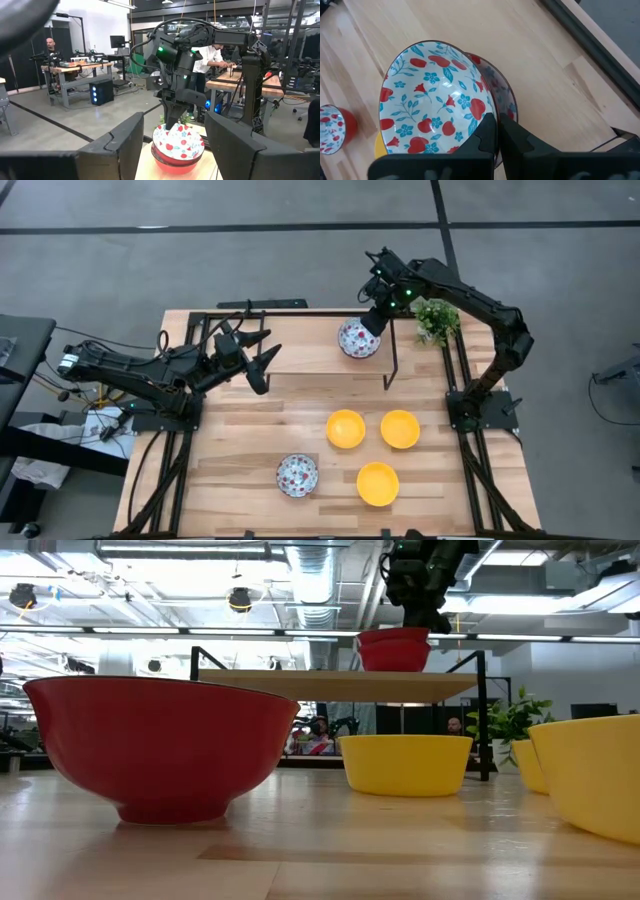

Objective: Pick & Place Mini bowls
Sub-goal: Stack the left red patterned bowl on the red patterned bowl on the shelf, then stack the red patterned bowl on the red patterned bowl on the shelf

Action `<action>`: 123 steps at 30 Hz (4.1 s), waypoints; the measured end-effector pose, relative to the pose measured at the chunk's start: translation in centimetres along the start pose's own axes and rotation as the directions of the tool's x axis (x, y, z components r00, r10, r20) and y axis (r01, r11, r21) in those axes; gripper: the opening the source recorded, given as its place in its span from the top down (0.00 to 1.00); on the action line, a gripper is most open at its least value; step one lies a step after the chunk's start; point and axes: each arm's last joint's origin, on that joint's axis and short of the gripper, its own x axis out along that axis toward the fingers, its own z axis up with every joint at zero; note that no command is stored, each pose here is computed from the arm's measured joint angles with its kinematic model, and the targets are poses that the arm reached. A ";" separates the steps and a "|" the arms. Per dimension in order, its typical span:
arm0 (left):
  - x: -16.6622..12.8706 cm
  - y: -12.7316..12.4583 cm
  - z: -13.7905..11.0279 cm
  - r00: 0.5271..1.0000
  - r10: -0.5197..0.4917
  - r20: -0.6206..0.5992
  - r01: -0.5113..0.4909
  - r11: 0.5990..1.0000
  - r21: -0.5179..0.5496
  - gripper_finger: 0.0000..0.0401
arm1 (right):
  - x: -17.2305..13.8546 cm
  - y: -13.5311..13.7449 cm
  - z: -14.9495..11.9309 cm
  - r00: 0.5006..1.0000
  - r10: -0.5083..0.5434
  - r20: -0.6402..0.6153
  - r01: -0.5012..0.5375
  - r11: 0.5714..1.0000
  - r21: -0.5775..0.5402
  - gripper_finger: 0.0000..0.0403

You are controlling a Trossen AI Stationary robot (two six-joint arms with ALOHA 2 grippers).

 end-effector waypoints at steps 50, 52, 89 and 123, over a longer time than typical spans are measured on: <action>0.0 0.0 0.0 1.000 0.000 0.000 0.000 1.000 0.000 0.48 | -0.1 0.1 -0.1 0.999 -0.052 0.001 0.052 0.998 -0.017 0.91; 0.0 0.0 0.0 1.000 -0.001 0.000 0.001 1.000 0.000 0.48 | -0.1 0.1 -0.1 0.999 -0.052 0.001 0.052 0.998 -0.018 0.93; -0.1 -0.1 0.0 1.000 -0.006 0.000 0.006 1.000 -0.001 0.48 | -0.1 0.9 -1.0 0.995 -0.045 -0.087 0.037 0.995 -0.088 1.00; -2.0 -2.4 -0.4 0.987 -0.152 -0.052 0.152 0.988 -0.005 0.48 | -8.4 4.1 -4.6 0.993 0.017 0.114 0.003 0.984 -0.175 1.00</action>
